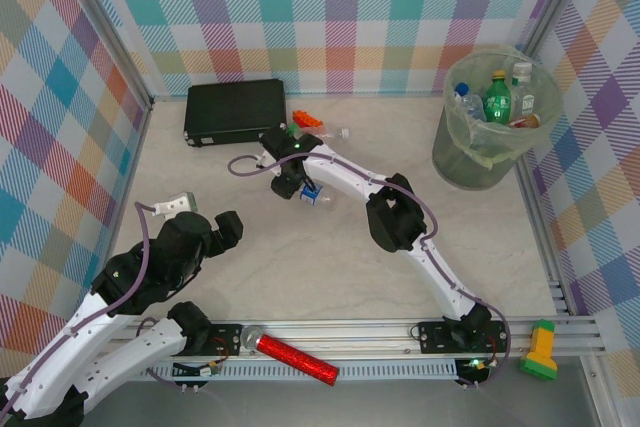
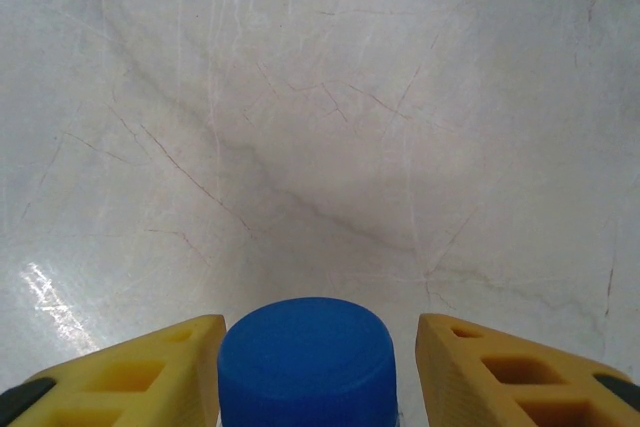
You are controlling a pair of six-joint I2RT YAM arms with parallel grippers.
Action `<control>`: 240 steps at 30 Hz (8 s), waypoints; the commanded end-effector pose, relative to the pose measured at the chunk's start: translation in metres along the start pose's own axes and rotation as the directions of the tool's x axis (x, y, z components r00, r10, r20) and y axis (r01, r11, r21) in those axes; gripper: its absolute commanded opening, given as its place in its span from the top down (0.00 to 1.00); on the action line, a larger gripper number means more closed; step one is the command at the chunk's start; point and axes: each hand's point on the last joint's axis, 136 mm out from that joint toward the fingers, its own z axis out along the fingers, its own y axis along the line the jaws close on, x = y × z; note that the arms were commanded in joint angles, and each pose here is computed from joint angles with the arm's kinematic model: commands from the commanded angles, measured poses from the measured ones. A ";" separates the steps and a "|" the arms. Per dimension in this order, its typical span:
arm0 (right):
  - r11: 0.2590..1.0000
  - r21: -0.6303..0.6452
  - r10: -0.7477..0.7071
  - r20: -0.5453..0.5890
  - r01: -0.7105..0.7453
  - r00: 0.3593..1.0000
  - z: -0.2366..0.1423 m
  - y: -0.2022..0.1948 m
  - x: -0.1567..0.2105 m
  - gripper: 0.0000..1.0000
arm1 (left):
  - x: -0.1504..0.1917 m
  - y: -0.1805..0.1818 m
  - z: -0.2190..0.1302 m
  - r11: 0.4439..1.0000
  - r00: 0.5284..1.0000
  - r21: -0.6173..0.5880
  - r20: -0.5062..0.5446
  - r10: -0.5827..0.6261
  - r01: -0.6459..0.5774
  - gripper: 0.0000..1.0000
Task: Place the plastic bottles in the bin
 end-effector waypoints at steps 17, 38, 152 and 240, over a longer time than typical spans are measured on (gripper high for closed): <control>0.931 0.064 0.311 0.373 -0.359 0.874 -0.253 -0.118 0.015 0.49 | -0.010 -0.037 -0.002 0.989 1.000 0.145 -0.002 0.028 -0.028 0.00; 0.387 0.144 0.598 0.712 -0.911 0.367 -0.417 -0.304 0.207 0.48 | -0.008 -0.058 0.004 0.978 0.998 0.204 -0.027 0.055 -0.048 0.00; 0.174 -0.405 0.970 0.227 -0.898 0.086 -0.097 -0.183 0.064 0.12 | 0.007 -0.102 0.050 0.947 0.968 0.249 -0.092 0.232 -0.203 0.00; 0.419 -0.175 0.687 0.703 -0.891 0.185 -0.289 -0.191 0.091 0.65 | -0.006 -0.107 0.018 0.915 0.981 0.364 -0.018 0.195 -0.175 0.00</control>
